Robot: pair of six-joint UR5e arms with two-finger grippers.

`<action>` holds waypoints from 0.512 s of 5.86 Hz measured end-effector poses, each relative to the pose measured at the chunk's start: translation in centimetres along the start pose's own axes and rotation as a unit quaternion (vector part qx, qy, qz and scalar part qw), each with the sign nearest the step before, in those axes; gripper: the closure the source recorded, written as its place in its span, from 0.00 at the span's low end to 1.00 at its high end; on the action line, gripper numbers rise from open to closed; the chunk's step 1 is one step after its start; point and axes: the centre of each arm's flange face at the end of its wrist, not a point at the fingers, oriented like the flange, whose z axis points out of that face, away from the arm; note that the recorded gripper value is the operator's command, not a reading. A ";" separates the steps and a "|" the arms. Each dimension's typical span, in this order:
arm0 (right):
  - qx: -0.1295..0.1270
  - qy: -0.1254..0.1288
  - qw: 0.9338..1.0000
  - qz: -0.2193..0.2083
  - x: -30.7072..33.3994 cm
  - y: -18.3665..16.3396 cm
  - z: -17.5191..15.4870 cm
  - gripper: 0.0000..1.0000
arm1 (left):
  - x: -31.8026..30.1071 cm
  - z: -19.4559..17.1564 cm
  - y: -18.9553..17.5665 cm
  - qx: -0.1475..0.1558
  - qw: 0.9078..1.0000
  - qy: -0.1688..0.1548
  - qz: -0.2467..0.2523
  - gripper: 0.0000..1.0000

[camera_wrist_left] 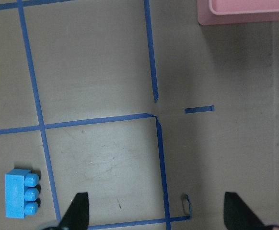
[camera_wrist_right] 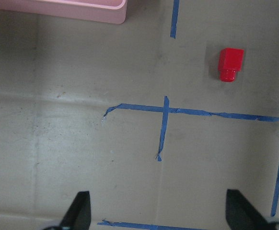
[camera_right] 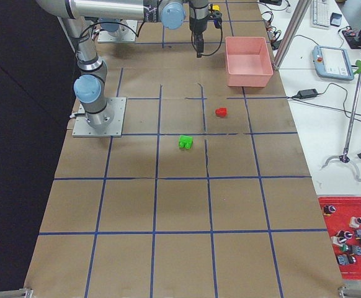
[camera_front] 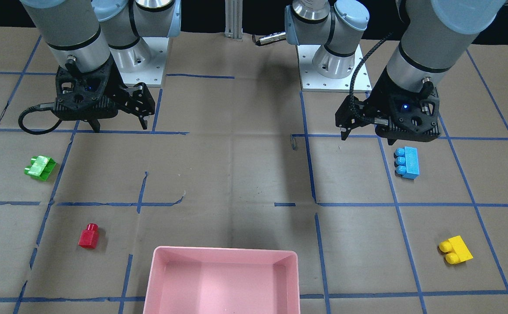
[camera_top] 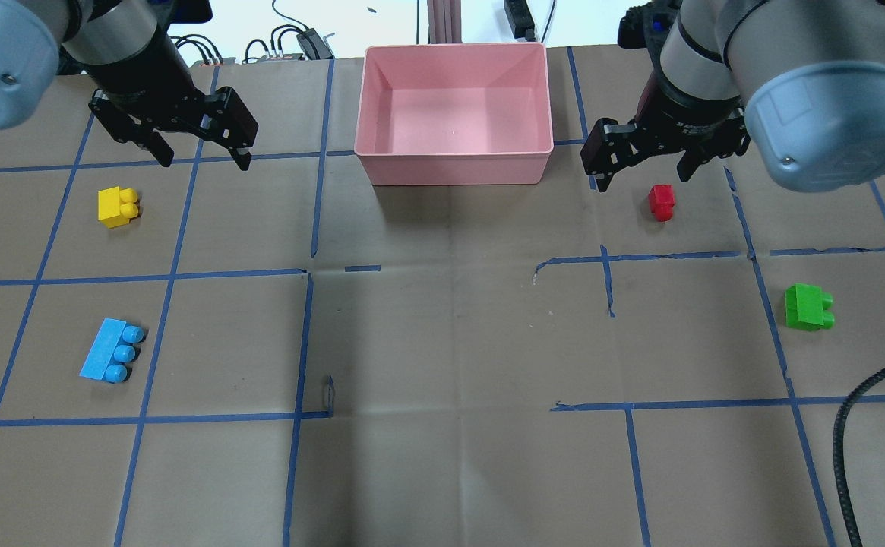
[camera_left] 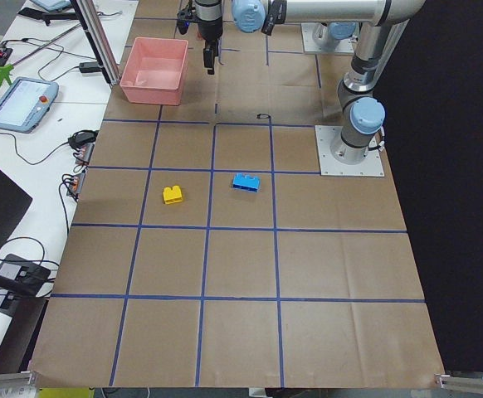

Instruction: Put all blocks into box

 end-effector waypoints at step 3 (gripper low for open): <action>0.001 -0.002 1.000 0.002 0.1 -0.1 0.5 0.00 | -0.6 0.1 0.1 -0.002 1.000 -0.002 0.008 0.01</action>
